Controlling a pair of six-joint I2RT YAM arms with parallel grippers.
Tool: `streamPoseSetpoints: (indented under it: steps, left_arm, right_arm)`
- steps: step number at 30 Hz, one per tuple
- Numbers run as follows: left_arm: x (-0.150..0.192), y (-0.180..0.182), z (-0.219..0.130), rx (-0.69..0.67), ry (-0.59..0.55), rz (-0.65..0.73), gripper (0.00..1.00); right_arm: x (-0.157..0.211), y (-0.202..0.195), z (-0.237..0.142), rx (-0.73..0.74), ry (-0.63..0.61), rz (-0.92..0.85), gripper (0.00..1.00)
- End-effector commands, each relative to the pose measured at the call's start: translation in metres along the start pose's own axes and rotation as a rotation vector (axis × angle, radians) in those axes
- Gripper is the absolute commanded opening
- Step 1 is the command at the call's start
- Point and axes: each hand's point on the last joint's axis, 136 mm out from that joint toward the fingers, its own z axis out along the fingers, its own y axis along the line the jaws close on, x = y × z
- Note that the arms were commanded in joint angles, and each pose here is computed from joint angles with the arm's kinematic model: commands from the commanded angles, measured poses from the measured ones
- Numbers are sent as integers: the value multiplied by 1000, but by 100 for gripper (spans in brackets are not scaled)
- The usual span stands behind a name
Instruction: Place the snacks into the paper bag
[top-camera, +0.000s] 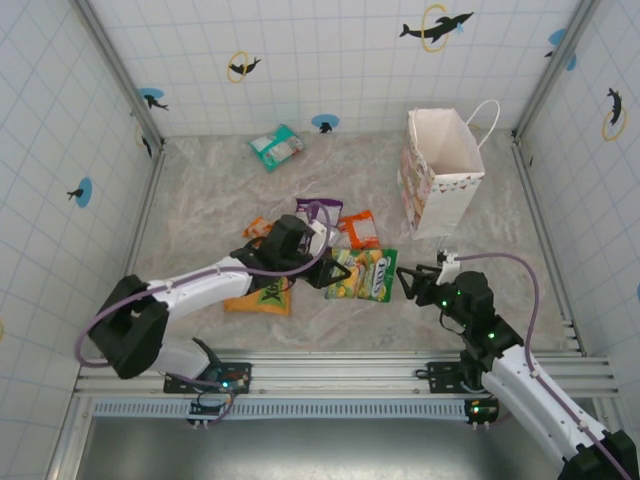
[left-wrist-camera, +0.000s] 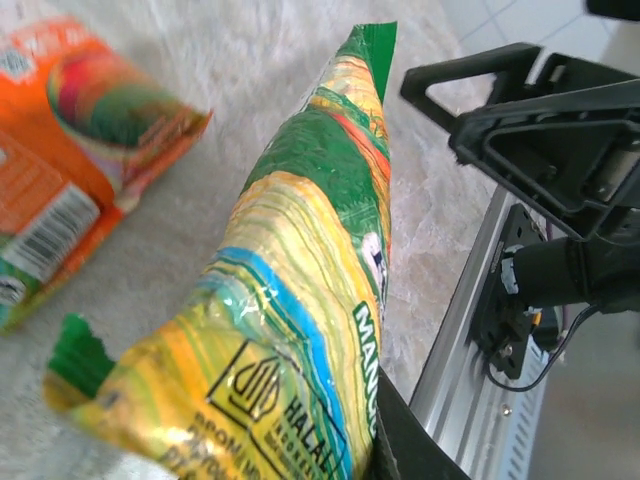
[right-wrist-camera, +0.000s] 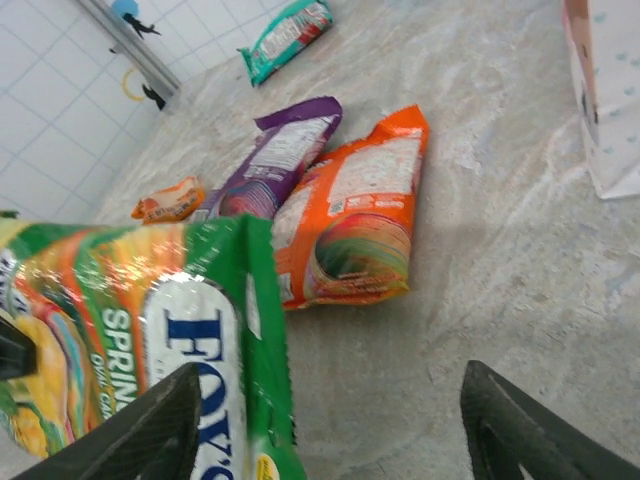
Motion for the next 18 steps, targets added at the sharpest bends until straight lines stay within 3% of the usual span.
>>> streamPoseSetpoints:
  steps: [1, 5, 18]
  left_arm:
    - [-11, -9, -17, 6, -59, 226, 7]
    - [-22, -21, -31, 36, -98, 327, 6]
    - [-34, -47, -49, 126, -182, 533, 7]
  right_arm:
    - [-44, 34, -8, -121, -132, -117, 75]
    - [-55, 51, -11, -197, -163, -181, 81]
    - [-53, 97, -10, -436, -69, -304, 83]
